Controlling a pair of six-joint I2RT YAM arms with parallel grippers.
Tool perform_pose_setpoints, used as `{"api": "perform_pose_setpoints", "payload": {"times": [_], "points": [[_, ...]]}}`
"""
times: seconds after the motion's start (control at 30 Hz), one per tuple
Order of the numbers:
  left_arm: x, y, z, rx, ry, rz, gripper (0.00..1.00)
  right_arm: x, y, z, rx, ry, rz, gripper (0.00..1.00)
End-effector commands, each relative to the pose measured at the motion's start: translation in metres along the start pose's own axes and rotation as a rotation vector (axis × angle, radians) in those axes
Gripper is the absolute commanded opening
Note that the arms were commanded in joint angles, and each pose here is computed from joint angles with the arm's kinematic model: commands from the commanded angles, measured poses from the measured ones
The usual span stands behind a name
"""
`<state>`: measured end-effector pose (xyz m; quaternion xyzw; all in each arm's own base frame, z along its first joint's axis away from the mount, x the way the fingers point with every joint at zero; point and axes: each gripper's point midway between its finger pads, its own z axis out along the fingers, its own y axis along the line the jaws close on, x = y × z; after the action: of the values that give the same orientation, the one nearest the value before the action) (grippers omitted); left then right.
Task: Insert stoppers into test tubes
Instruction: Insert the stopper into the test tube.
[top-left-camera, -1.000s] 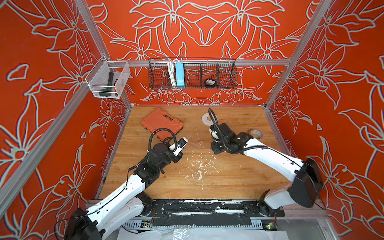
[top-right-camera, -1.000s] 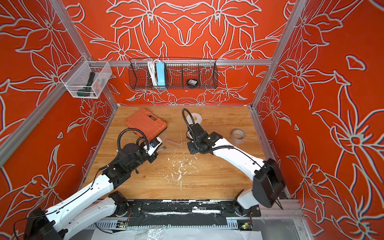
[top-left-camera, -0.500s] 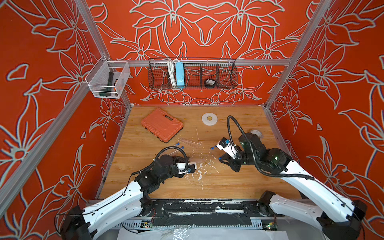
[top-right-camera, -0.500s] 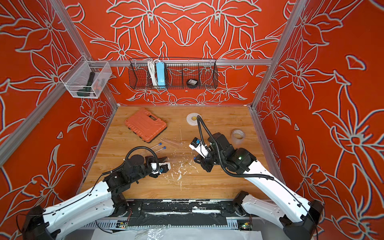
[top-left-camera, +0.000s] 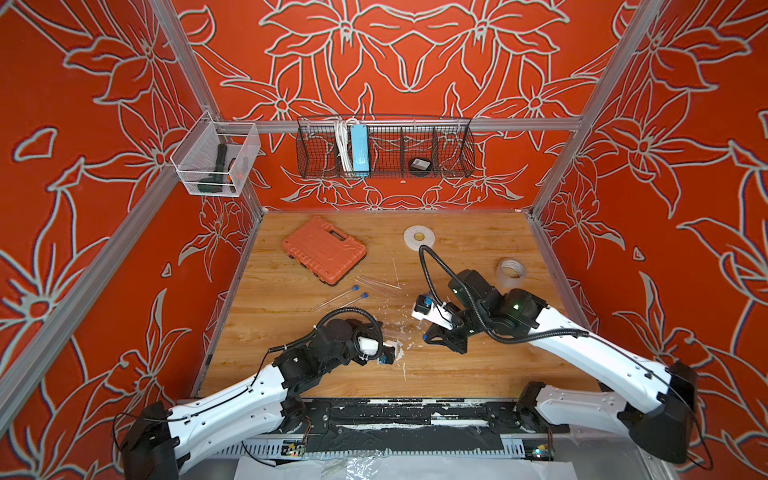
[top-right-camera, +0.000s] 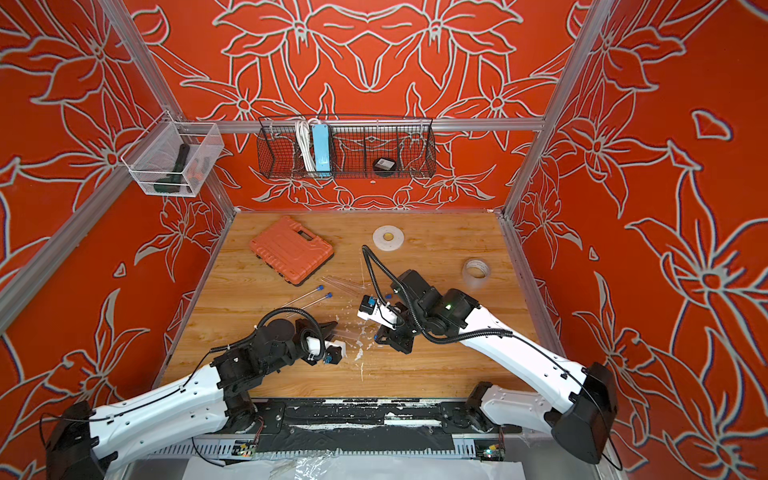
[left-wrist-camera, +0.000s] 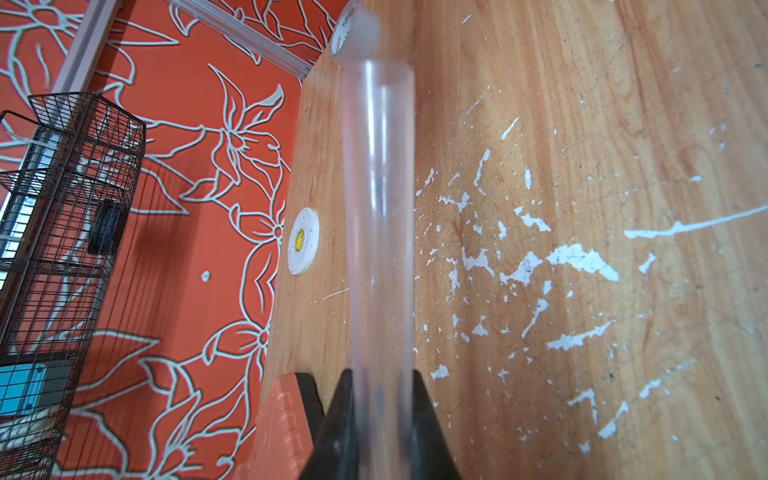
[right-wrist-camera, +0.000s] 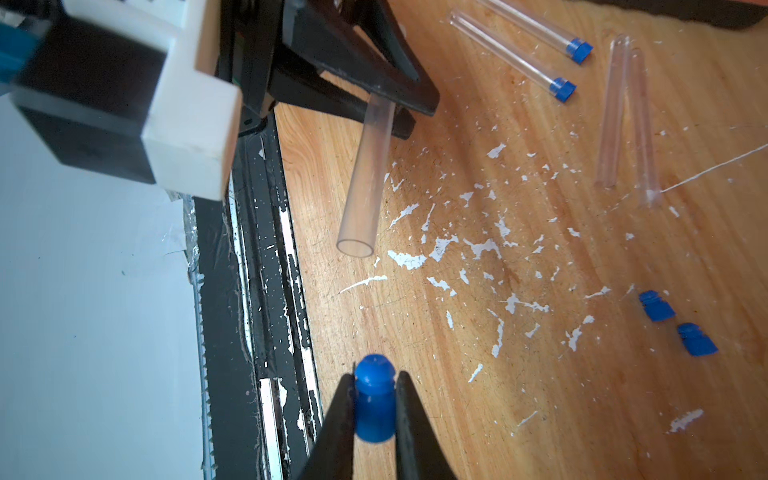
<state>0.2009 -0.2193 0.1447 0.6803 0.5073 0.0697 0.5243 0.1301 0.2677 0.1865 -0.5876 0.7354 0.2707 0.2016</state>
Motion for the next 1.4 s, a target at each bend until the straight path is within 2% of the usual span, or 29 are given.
{"api": "perform_pose_setpoints", "payload": {"times": [0.0, 0.43, 1.0, 1.2, 1.37], "points": [[-0.004, 0.003, 0.001, -0.015, -0.014, 0.028, 0.00, -0.013, 0.009, -0.004, -0.035, -0.021, -0.071, 0.01], [-0.009, 0.000, 0.001, -0.008, -0.031, 0.036, 0.00, -0.029, 0.012, 0.016, -0.090, -0.011, -0.101, 0.01], [-0.011, -0.002, 0.000, -0.002, -0.038, 0.042, 0.00, -0.036, 0.004, 0.023, -0.055, -0.005, -0.102, 0.01], [-0.017, -0.005, -0.001, 0.003, -0.067, 0.069, 0.00, -0.038, -0.002, 0.028, -0.038, 0.019, -0.091, 0.01], [-0.019, -0.012, 0.001, 0.019, -0.063, 0.123, 0.00, -0.050, -0.003, 0.032, -0.052, 0.015, -0.058, 0.05]]}}
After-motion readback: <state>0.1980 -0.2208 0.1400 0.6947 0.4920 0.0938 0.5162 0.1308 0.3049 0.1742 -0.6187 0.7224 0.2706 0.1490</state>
